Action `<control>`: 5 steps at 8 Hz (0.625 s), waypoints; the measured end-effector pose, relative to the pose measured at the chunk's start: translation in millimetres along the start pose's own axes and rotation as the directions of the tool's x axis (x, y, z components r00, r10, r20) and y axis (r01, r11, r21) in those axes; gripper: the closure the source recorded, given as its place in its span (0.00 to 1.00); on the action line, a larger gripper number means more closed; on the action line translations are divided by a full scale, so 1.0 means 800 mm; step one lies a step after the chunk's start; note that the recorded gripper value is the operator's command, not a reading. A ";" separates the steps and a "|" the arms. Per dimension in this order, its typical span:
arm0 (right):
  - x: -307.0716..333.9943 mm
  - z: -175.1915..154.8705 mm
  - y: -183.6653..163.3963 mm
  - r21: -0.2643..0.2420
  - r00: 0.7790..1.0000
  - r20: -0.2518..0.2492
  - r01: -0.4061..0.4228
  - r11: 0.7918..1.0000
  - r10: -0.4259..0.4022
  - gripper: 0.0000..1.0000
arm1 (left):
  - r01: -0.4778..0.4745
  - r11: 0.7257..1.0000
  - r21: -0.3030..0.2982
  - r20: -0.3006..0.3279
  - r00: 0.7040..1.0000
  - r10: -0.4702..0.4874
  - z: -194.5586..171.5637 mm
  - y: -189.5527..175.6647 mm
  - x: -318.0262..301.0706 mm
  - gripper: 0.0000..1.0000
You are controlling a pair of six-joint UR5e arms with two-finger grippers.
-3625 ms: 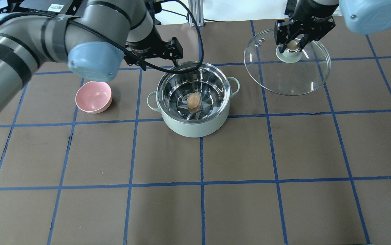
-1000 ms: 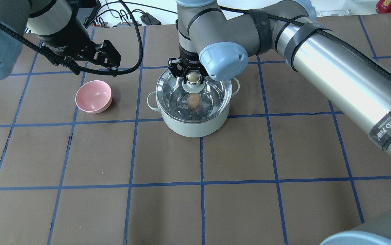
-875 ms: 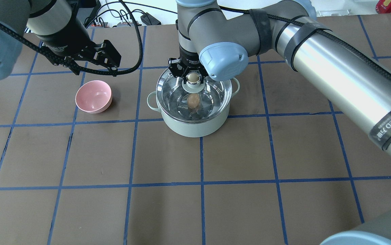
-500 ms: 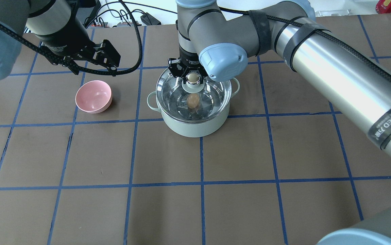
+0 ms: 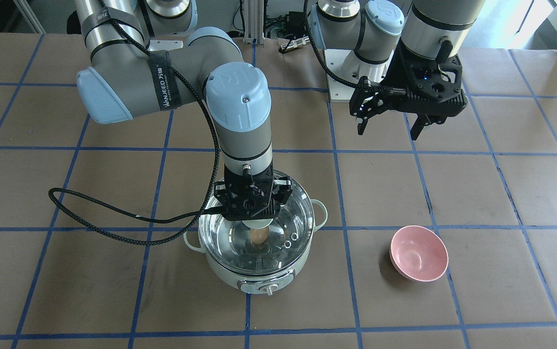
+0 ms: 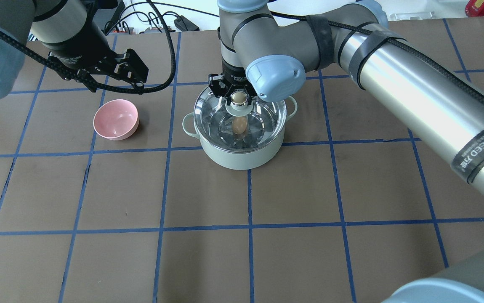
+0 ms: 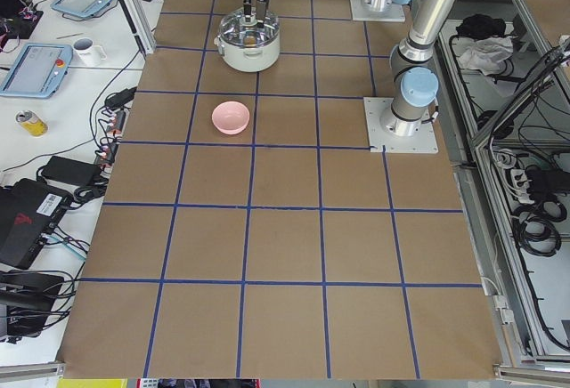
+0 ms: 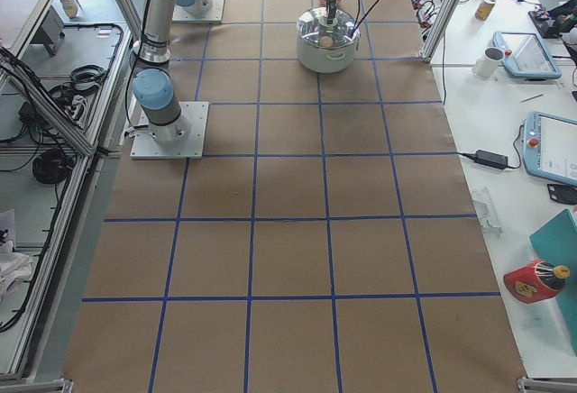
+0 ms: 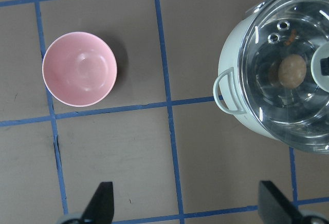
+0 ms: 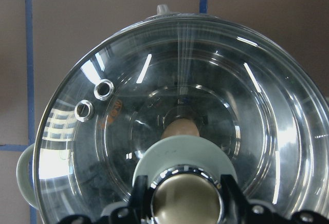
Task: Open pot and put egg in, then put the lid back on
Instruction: 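Lower the lid onto the pot rim and open the right gripper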
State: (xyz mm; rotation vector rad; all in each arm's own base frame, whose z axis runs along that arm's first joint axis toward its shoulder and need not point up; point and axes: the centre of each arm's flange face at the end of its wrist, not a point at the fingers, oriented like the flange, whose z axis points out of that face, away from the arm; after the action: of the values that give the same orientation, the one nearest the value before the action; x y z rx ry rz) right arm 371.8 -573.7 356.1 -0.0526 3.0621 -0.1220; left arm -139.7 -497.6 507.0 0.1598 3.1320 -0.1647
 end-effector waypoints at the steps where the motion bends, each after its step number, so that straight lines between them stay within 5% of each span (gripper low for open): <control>1: 0.000 0.000 0.000 0.002 1.000 0.001 0.001 1.000 -0.001 1.00 | 0.000 1.000 0.000 0.000 1.000 0.000 0.000 0.000 0.000 0.00; 5: 0.000 0.002 0.000 0.008 1.000 0.002 0.003 1.000 -0.003 1.00 | 0.000 1.000 0.002 0.002 1.000 0.000 0.000 0.000 -0.001 0.00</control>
State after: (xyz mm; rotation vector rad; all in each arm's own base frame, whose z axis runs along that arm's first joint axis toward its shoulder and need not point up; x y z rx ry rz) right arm 371.9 -574.2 354.9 -0.0568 3.0600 -0.1339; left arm -139.3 -497.9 507.3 0.1597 3.1302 -0.1684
